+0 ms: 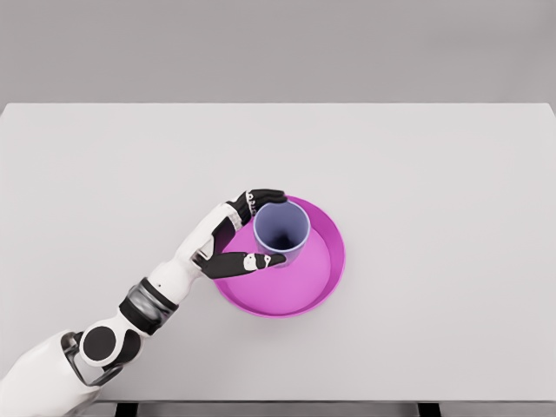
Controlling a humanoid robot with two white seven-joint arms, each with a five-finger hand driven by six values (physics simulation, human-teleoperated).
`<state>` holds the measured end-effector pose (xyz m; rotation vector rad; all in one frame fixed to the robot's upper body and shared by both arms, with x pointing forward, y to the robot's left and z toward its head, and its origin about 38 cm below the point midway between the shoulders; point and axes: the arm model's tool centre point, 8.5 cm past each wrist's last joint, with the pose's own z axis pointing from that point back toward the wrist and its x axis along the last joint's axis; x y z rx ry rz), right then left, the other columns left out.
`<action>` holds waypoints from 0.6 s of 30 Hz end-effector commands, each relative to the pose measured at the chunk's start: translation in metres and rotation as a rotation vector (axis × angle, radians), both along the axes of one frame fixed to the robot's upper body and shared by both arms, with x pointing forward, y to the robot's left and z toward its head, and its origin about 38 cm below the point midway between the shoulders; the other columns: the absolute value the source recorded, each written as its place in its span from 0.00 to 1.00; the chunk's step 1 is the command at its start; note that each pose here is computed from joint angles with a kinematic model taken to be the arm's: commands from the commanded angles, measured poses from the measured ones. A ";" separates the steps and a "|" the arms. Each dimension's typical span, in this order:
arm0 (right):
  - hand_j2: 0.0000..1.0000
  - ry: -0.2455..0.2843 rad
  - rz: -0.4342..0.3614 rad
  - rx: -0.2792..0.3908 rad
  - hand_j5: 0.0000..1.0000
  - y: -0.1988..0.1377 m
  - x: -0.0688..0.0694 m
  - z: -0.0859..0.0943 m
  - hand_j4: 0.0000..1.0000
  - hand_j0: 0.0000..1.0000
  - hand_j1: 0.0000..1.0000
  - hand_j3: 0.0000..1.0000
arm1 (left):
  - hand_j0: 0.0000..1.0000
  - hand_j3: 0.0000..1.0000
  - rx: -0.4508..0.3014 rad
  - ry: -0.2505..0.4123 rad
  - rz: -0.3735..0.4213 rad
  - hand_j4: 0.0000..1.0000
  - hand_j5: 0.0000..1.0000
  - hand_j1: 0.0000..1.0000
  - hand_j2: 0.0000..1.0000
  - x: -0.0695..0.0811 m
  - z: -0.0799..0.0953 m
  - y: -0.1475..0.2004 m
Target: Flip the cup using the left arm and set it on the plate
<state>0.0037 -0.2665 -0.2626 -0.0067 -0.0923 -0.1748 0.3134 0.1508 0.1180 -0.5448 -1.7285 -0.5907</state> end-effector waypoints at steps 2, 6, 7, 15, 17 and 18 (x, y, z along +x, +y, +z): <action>1.00 -0.002 0.000 0.000 1.00 0.000 0.001 0.000 1.00 1.00 1.00 1.00 | 0.82 0.82 -0.002 -0.004 -0.002 0.82 0.82 0.82 0.82 0.000 0.001 0.000; 1.00 -0.002 0.000 0.000 1.00 0.000 0.001 0.000 1.00 1.00 1.00 1.00 | 0.88 0.88 -0.004 0.003 -0.001 0.88 0.88 0.88 0.88 -0.003 -0.003 0.001; 1.00 0.000 0.000 0.000 1.00 0.000 0.000 0.000 1.00 1.00 1.00 1.00 | 0.90 0.90 -0.005 0.002 -0.002 0.90 0.90 0.90 0.90 -0.004 -0.002 0.001; 1.00 0.000 0.000 0.000 1.00 0.000 0.000 0.000 1.00 1.00 1.00 1.00 | 0.97 0.97 -0.003 0.000 0.001 0.97 0.97 0.97 0.97 -0.004 -0.003 0.004; 1.00 -0.002 0.000 0.000 1.00 0.000 0.000 0.000 1.00 1.00 1.00 1.00 | 0.97 0.97 -0.001 -0.001 0.002 0.97 0.97 0.97 0.97 -0.004 -0.003 0.005; 1.00 -0.002 0.000 0.000 1.00 0.000 0.001 0.000 1.00 1.00 1.00 1.00 | 0.99 0.99 -0.001 -0.001 0.002 0.99 0.99 0.99 0.99 -0.004 -0.003 0.005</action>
